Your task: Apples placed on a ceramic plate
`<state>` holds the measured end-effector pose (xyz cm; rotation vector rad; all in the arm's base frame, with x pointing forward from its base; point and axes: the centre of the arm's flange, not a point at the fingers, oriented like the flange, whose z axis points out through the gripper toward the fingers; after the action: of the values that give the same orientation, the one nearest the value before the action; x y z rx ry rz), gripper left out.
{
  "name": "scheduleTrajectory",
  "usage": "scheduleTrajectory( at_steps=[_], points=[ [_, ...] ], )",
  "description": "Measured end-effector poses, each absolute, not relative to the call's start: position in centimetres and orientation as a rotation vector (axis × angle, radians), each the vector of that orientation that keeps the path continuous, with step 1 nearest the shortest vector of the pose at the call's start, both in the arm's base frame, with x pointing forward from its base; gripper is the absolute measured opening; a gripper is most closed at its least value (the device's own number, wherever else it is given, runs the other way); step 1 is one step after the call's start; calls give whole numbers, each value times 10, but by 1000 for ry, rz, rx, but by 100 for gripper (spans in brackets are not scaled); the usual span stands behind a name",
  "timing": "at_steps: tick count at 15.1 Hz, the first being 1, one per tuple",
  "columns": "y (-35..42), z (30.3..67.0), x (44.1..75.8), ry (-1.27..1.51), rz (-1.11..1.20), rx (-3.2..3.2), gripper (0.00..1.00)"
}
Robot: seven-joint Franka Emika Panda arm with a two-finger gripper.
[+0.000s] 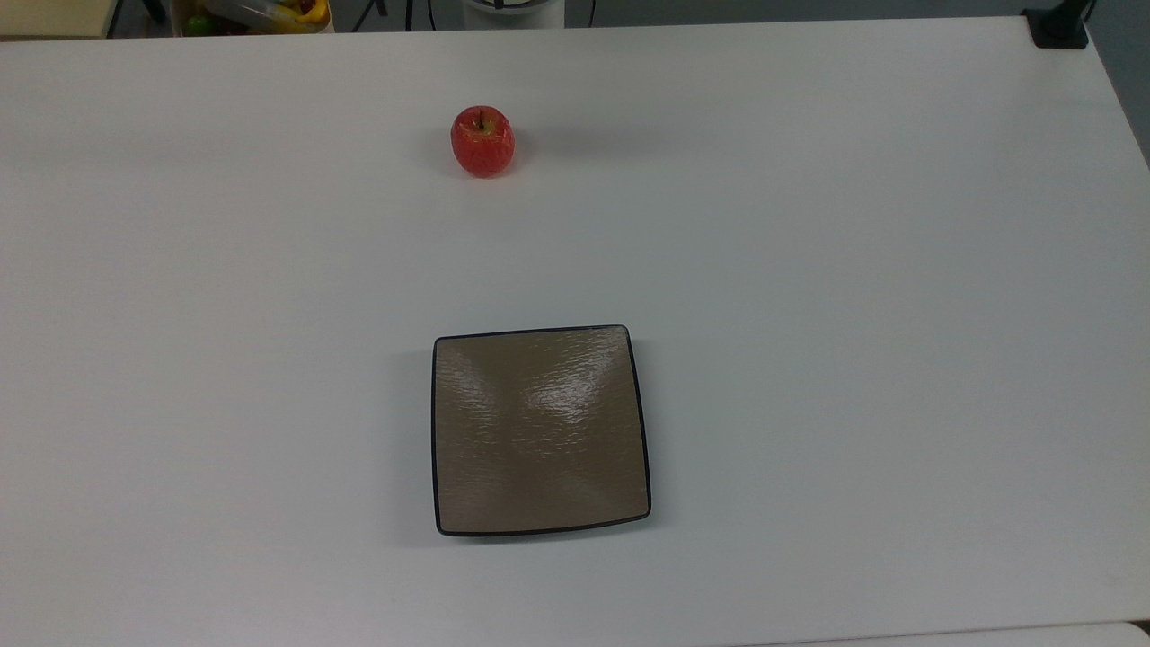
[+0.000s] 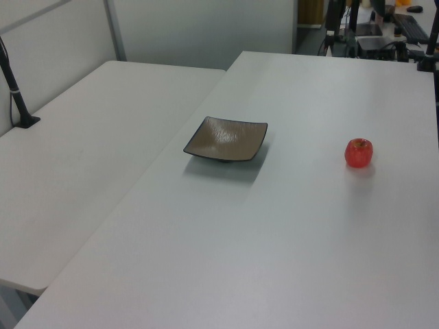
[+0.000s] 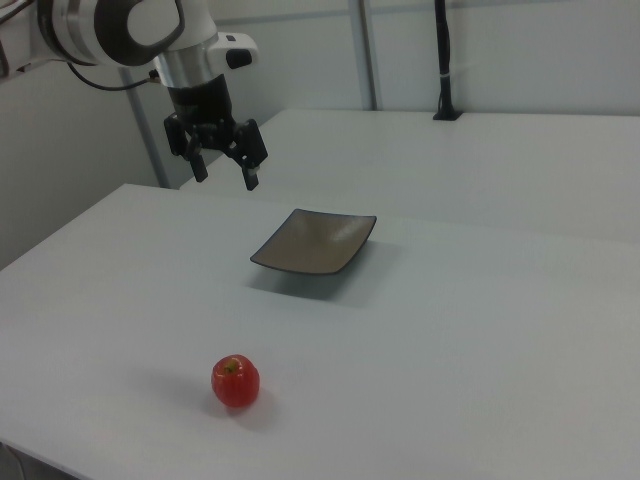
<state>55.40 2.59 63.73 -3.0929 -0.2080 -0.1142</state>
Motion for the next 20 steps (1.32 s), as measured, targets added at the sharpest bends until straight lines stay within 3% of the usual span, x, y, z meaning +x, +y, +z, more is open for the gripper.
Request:
scheduleTrajectory(
  at_steps=[12, 20],
  points=[
    [40, 619, 550, -290, -54, -3086, 100],
    [56, 559, 499, -461, 166, -3080, 100]
  ],
)
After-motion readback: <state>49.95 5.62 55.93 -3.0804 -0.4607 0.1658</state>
